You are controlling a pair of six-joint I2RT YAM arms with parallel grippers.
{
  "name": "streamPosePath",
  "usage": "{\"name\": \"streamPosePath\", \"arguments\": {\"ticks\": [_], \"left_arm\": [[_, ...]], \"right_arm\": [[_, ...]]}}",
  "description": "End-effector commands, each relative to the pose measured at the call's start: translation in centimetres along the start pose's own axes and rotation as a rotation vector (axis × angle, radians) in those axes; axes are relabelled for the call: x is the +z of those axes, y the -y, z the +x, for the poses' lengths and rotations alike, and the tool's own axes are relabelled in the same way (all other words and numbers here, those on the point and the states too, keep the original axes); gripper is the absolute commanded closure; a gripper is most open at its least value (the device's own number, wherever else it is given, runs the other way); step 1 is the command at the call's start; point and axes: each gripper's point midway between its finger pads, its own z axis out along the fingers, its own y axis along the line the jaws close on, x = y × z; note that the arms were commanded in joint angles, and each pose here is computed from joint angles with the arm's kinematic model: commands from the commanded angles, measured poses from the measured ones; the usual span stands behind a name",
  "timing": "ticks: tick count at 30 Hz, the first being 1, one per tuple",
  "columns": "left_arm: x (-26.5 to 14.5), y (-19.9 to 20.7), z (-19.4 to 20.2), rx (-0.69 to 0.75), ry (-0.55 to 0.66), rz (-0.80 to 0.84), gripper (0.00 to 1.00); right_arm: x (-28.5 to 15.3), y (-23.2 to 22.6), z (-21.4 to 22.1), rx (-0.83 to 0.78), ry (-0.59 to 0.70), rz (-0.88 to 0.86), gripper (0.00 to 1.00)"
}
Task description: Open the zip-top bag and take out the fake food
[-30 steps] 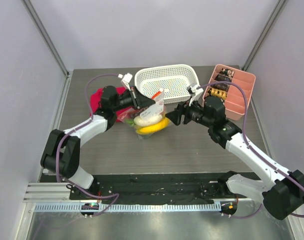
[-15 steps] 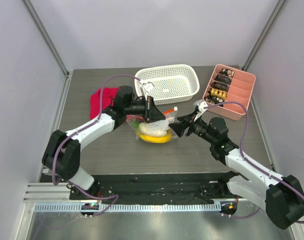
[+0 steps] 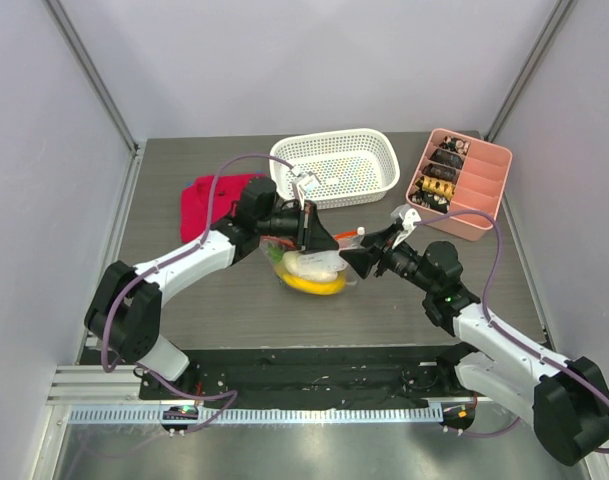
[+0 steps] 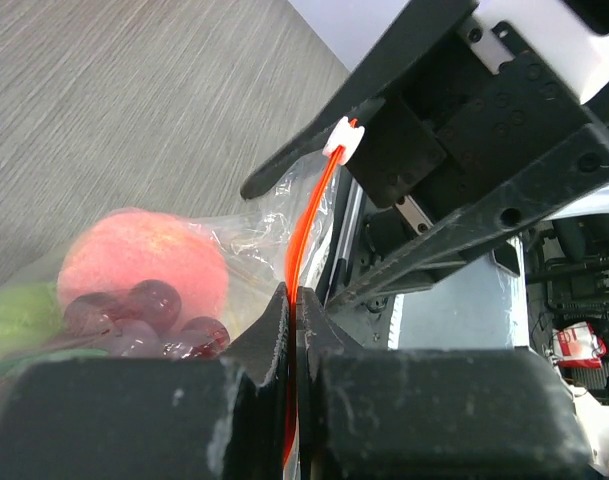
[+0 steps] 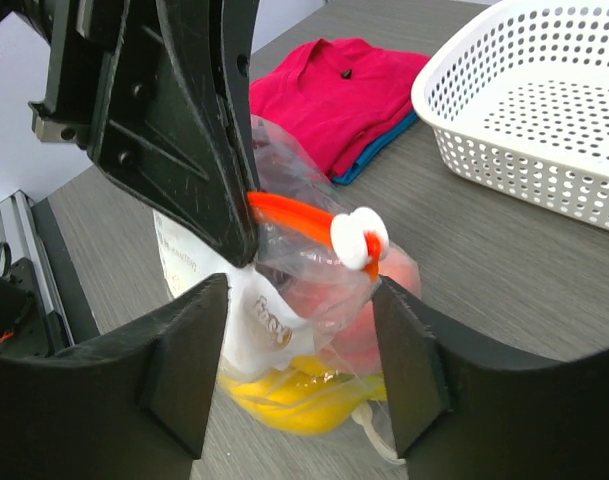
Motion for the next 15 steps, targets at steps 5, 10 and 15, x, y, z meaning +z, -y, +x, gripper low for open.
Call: {"name": "streamPosePath", "arguments": {"ticks": [5,10,15], "left_arm": [[-0.9,2.7,-1.1,0.07,0.027,0.064,1.0],[-0.7,2.9,-0.5,0.086,0.021,0.056,1.0],[-1.5,2.8,-2.0,0.136,0.047,-0.072,0.54]], "right_arm": [[-0.3,-1.2,-1.6,-0.04,0.087,-0.081,0.54],[0.2,-2.0,-2.0,-0.01,0.104,-0.136,0.9],[0.3,-2.2,-1.5,0.007,0.076,-0.155,0.99]]}}
